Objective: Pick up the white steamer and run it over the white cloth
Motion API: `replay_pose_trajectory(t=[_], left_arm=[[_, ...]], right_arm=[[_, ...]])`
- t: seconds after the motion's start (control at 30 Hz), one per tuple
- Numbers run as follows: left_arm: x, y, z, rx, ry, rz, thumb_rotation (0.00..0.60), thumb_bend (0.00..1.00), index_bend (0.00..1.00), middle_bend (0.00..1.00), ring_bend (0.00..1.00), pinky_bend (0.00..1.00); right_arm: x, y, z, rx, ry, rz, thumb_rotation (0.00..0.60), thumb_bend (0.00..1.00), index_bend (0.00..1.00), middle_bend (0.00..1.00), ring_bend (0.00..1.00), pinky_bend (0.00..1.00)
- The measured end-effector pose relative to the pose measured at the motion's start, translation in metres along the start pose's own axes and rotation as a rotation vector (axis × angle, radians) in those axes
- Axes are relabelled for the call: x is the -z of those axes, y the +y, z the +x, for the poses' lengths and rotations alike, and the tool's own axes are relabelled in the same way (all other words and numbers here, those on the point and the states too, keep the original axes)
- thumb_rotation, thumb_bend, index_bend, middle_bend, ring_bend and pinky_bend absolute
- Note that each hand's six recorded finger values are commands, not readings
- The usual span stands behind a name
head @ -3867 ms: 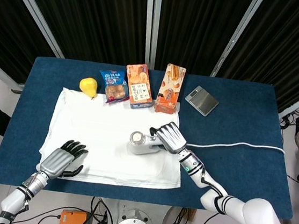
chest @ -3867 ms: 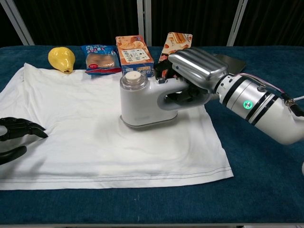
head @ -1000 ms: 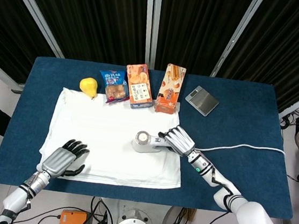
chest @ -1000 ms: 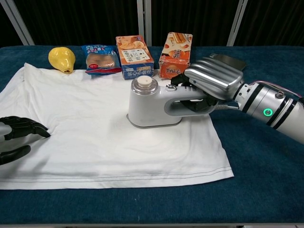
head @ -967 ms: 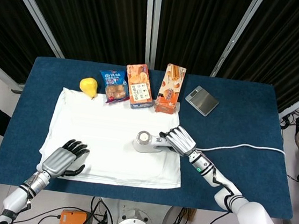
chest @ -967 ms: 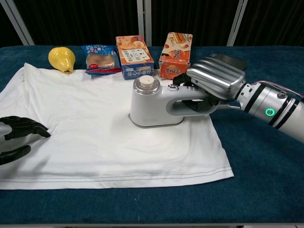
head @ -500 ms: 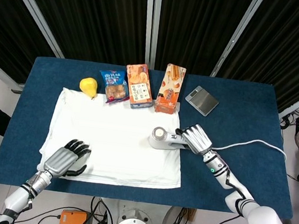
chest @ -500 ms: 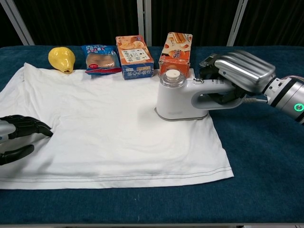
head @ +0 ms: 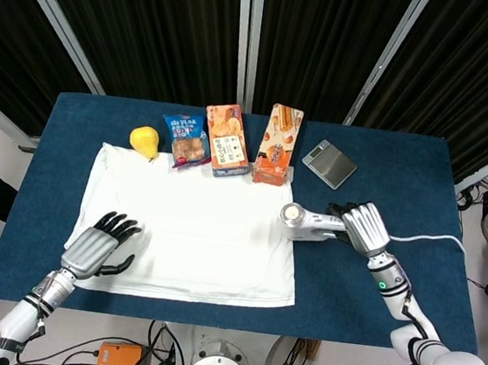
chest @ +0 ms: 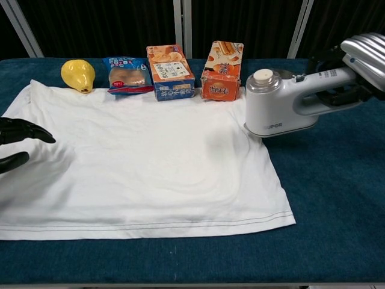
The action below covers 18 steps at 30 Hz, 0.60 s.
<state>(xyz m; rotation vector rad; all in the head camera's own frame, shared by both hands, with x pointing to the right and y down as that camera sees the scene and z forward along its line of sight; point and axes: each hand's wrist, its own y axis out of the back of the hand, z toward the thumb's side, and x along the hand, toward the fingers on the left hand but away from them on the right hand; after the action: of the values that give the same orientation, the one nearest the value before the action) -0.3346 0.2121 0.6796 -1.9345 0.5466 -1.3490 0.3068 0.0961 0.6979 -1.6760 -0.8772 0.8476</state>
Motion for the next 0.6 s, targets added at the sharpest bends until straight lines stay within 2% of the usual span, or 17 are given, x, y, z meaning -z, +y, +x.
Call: replay_pose_trajectory(t=[0.33, 0.43, 0.5, 0.57, 0.6], left_arm=[[0.014, 0.016, -0.007, -0.061, 0.074, -0.029, 0.000, 0.31, 0.14, 0.10, 0.00, 0.00], [0.019, 0.021, -0.010, -0.077, 0.096, -0.035, 0.000, 0.31, 0.14, 0.10, 0.00, 0.00], [0.022, 0.024, -0.012, -0.088, 0.112, -0.038, 0.000, 0.31, 0.14, 0.10, 0.00, 0.00], [0.026, 0.026, -0.014, -0.096, 0.126, -0.040, 0.000, 0.31, 0.14, 0.10, 0.00, 0.00], [0.028, 0.028, -0.015, -0.100, 0.134, -0.039, 0.000, 0.31, 0.14, 0.10, 0.00, 0.00]], right_arm=[[0.042, -0.013, 0.021, -0.054, -0.150, -0.009, 0.600, 0.82, 0.98, 0.88, 0.82, 0.98], [0.051, -0.016, 0.026, -0.067, -0.191, -0.017, 0.600, 0.80, 0.83, 0.85, 0.69, 0.86], [0.055, -0.018, 0.029, -0.075, -0.209, -0.018, 0.600, 0.73, 0.67, 0.74, 0.57, 0.73], [0.060, -0.021, 0.030, -0.093, -0.230, -0.012, 0.600, 0.58, 0.44, 0.56, 0.40, 0.54], [0.062, -0.022, 0.031, -0.104, -0.240, -0.007, 0.600, 0.53, 0.37, 0.50, 0.34, 0.49]])
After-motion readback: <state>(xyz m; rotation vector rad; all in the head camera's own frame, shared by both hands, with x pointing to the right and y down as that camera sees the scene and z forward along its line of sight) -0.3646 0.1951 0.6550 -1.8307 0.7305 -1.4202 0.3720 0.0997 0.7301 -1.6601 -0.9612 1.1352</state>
